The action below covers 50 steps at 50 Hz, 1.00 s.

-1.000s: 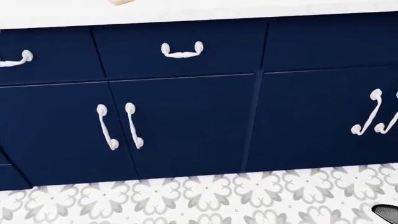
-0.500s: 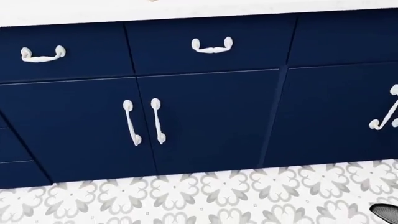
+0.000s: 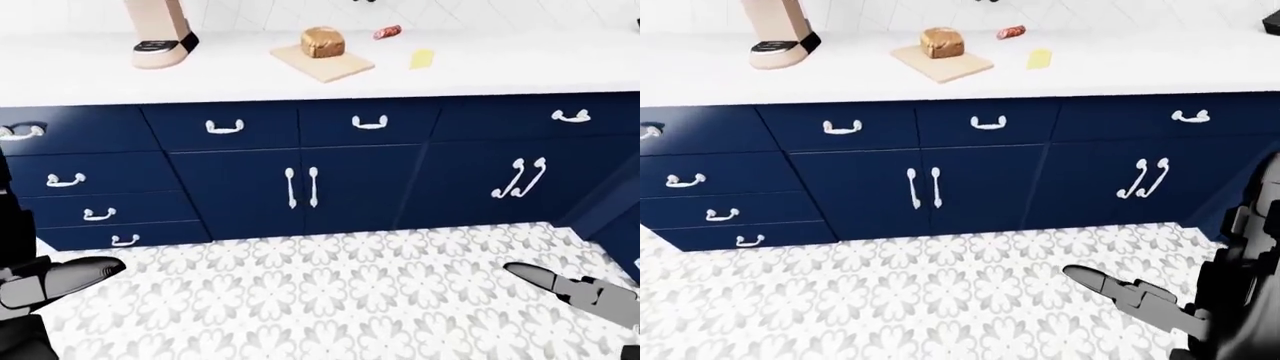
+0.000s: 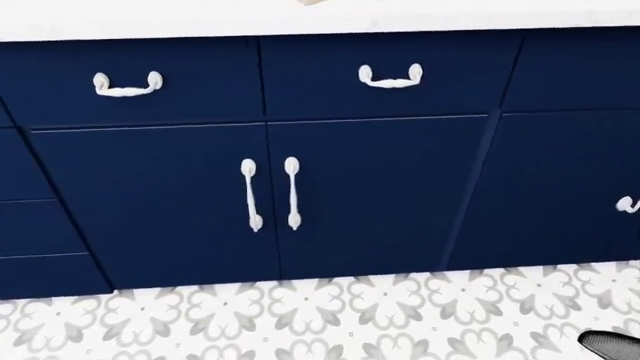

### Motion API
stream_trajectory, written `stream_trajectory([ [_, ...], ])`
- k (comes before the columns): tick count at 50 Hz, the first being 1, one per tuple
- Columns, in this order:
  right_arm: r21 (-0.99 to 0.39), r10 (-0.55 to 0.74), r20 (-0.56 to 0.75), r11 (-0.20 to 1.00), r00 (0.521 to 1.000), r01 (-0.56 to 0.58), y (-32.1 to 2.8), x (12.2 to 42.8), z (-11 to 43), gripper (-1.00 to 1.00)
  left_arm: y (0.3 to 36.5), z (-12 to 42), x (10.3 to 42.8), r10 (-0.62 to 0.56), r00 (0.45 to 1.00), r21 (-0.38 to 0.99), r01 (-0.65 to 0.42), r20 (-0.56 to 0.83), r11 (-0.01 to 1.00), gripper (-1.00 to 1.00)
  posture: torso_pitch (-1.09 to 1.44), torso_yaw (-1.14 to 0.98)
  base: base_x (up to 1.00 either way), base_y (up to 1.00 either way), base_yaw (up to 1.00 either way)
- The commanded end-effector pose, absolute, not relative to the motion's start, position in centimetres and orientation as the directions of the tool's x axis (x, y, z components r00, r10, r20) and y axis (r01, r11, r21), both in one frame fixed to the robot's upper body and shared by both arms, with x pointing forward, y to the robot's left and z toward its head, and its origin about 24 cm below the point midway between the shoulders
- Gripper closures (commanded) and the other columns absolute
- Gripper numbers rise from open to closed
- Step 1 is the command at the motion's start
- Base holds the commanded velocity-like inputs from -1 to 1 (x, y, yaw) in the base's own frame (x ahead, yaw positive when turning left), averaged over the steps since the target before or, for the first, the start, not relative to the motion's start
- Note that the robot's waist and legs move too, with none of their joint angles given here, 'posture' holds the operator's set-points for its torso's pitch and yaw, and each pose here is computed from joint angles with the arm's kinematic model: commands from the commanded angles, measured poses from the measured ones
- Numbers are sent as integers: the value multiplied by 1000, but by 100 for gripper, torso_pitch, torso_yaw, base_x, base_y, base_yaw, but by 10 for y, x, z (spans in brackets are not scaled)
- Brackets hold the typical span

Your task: Pick up the wedge of cheese and place it on the slice of bread to prepare a simple cheese on bread dish.

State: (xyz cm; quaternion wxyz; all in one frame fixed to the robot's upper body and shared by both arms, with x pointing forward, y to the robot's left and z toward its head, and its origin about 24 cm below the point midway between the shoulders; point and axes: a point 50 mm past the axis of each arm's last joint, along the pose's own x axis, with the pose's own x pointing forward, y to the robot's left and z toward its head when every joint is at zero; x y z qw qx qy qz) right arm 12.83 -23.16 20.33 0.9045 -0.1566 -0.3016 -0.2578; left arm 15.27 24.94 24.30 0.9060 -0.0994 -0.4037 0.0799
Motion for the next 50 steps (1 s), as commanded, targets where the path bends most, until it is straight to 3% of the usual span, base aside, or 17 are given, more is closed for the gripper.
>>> stream_trajectory([
  [1, -133, -358, 658, 810, 662, 571, -230, 125, 209, -100, 244, 252, 147, 191, 617, -212, -40, 763, 976, -100, 0, 0, 24, 0, 0],
  [50, -190, -336, 646, 799, 685, 571, -226, 132, 206, -100, 243, 252, 147, 188, 613, -204, -44, 767, 978, -100, 0, 0, 29, 0, 0],
])
